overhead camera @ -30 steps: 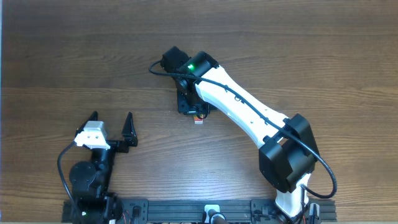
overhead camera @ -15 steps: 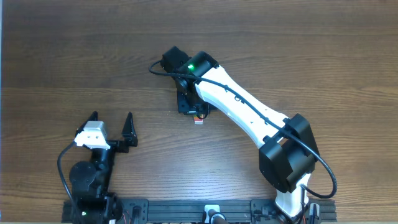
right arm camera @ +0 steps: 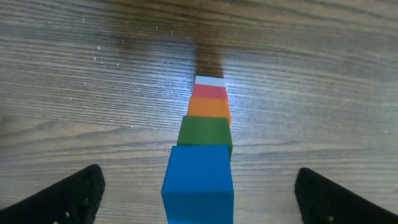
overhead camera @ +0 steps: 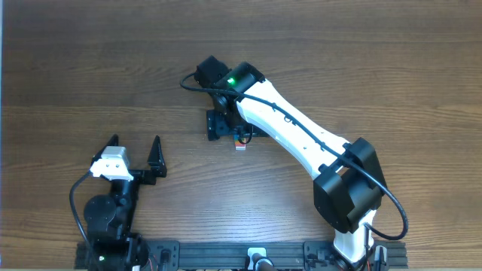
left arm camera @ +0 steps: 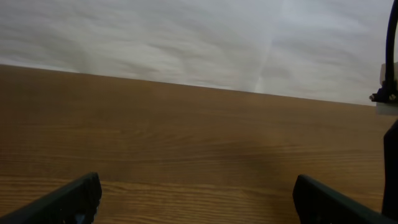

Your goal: Stack Cubes

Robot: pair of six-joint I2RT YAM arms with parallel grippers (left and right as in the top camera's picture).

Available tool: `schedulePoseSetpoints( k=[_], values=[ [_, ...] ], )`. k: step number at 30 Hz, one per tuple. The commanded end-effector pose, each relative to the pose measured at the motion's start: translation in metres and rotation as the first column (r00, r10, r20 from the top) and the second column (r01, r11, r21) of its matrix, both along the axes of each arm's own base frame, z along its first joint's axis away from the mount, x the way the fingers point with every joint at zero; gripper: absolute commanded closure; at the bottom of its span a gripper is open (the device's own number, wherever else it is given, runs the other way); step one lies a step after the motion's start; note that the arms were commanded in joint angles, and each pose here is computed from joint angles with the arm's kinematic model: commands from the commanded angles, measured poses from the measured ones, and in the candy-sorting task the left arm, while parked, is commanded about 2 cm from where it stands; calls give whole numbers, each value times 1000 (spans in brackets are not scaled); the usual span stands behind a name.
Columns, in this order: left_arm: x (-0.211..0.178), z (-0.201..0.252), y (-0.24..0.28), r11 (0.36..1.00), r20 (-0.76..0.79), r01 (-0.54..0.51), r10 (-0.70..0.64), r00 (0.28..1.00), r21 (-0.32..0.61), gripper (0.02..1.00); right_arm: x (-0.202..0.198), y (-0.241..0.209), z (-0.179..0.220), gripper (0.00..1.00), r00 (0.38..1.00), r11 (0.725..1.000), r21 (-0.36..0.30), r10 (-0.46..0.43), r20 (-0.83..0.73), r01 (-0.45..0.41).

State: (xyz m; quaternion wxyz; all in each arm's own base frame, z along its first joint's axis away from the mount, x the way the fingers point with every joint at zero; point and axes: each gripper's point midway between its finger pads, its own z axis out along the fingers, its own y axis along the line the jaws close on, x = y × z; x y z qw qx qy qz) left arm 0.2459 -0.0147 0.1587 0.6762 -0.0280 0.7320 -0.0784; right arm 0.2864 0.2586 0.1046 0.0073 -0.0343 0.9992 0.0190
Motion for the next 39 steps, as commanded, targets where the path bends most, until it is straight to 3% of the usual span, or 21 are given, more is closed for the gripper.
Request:
schedulePoseSetpoints(
  k=[1, 6, 10, 17, 21, 26, 29, 36, 39],
  values=[
    [0, -2, -3, 1000, 2, 17, -17, 1000, 14, 18, 3, -5, -3, 7, 1000, 1000, -17, -15, 6, 15],
    [0, -1, -3, 1000, 2, 17, -17, 1000, 14, 18, 21, -9, -1, 9, 998, 1000, -11, 6, 64, -6],
    [0, -1, -3, 1000, 2, 17, -17, 1000, 14, 20, 60, -25, 10, 9, 988, 1000, 12, -13, 153, 11],
    [0, -1, -3, 1000, 2, 17, -17, 1000, 14, 18, 148, -80, 85, 9, 923, 997, 69, -50, 383, 25],
    [0, -1, -3, 1000, 2, 17, -17, 1000, 14, 18, 173, -139, 130, 7, 871, 994, -1, -94, 483, 109],
    [0, -1, -3, 1000, 2, 17, -17, 1000, 14, 18, 167, -199, 173, 7, 817, 973, -150, -60, 573, 177],
    [0, -1, -3, 1000, 2, 17, -17, 1000, 14, 18, 153, -228, 203, 9, 785, 956, -195, -54, 617, 219],
    [0, -1, -3, 1000, 2, 17, -17, 1000, 14, 20, 94, -278, 277, 7, 657, 942, -159, -81, 750, 297],
    [0, -2, -3, 1000, 2, 17, -17, 1000, 14, 18, 62, -288, 295, 9, 599, 946, -105, -106, 794, 305]
  ],
)
